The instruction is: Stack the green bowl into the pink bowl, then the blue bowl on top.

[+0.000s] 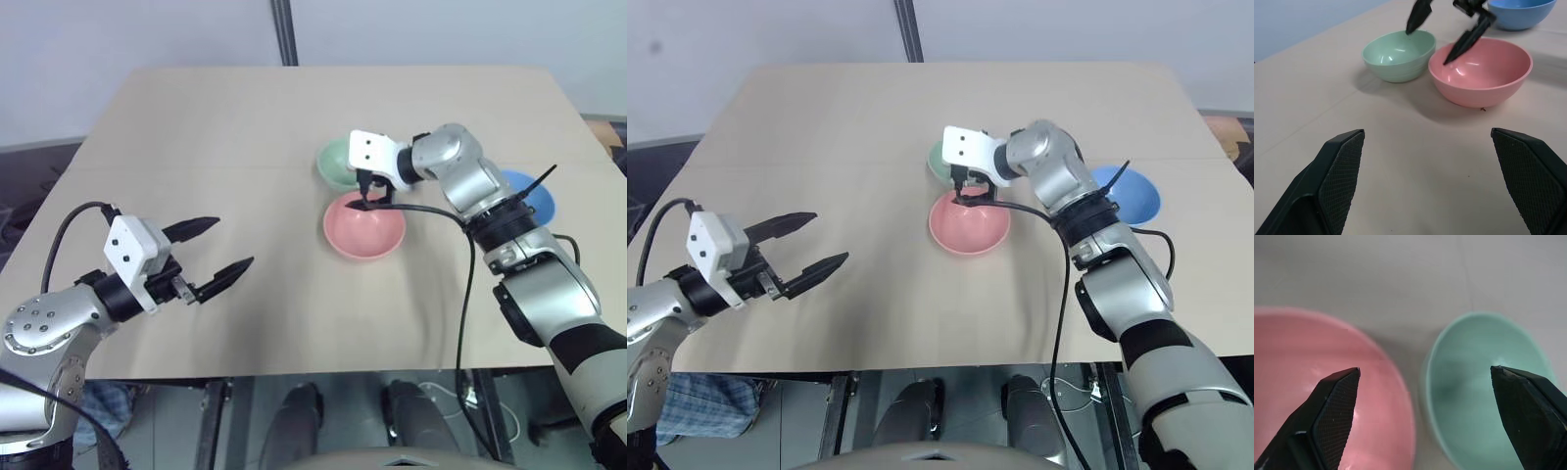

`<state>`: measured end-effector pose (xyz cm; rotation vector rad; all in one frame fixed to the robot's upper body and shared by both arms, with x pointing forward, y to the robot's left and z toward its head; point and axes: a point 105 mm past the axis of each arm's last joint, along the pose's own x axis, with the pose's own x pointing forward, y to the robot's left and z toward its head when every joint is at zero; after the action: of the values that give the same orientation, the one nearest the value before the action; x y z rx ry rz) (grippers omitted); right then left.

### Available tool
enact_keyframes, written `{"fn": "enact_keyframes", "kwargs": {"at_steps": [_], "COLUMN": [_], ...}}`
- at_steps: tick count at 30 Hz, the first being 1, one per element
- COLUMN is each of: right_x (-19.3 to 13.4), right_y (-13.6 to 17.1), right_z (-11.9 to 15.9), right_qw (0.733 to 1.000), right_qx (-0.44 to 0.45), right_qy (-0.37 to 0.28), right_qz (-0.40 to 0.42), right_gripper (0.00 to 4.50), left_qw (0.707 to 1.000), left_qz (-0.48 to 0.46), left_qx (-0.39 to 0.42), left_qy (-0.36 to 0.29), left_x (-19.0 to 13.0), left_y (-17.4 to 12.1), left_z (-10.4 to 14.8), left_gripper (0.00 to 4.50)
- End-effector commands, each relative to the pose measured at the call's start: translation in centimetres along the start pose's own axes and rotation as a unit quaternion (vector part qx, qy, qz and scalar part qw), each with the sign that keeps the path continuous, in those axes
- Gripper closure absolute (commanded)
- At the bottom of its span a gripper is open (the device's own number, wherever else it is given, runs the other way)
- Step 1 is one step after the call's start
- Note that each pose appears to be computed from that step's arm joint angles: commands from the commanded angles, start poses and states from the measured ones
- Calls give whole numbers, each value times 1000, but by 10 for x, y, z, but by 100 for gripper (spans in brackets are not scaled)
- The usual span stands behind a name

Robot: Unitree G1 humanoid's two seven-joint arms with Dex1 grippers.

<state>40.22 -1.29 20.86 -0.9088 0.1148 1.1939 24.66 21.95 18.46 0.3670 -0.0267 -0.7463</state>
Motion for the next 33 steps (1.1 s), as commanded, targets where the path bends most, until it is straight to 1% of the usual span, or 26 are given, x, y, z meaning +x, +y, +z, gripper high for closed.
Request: {"fn": "enact_keyframes", "kwargs": {"at_steps": [1, 8, 13, 18, 22, 29, 30, 31, 32, 33], "right_x": [-8, 6, 11, 14, 17, 24, 25, 26, 27, 27], "right_y": [-10, -14, -21, -29, -31, -23, -22, -20, -19, -18], "right_z": [27, 19, 12, -1, -12, -12, -13, -13, -12, -12], "right_qw": [999, 995, 992, 989, 987, 990, 990, 991, 991, 991], "right_qx": [28, 85, 96, 70, 45, 29, 28, 27, 26, 25], "right_qy": [-40, -9, 4, 36, 64, 61, 60, 59, 57, 56], "right_qz": [-13, -52, -85, -123, -139, -127, -124, -121, -119, -117], "right_gripper": [0, 0, 0, 0, 0, 0, 41, 72, 123, 163], "left_qw": [1000, 1000, 1000, 1000, 1000, 1000, 1000, 1000, 1000, 1000], "left_qz": [-2, -4, -5, -4, -5, -2, -1, -1, -1, 0], "left_qx": [20, 20, 21, 22, 23, 24, 24, 25, 25, 25], "left_qy": [-8, -8, -9, -8, -8, -6, -5, -4, -4, -3], "left_x": [2, 3, 3, 3, 4, 3, 3, 3, 3, 2], "left_y": [1, 1, 1, 2, 2, 2, 2, 3, 3, 3], "left_z": [6, 6, 6, 6, 7, 6, 6, 5, 5, 5], "left_gripper": [13, 13, 13, 13, 13, 13, 0, 0, 0, 0]}}
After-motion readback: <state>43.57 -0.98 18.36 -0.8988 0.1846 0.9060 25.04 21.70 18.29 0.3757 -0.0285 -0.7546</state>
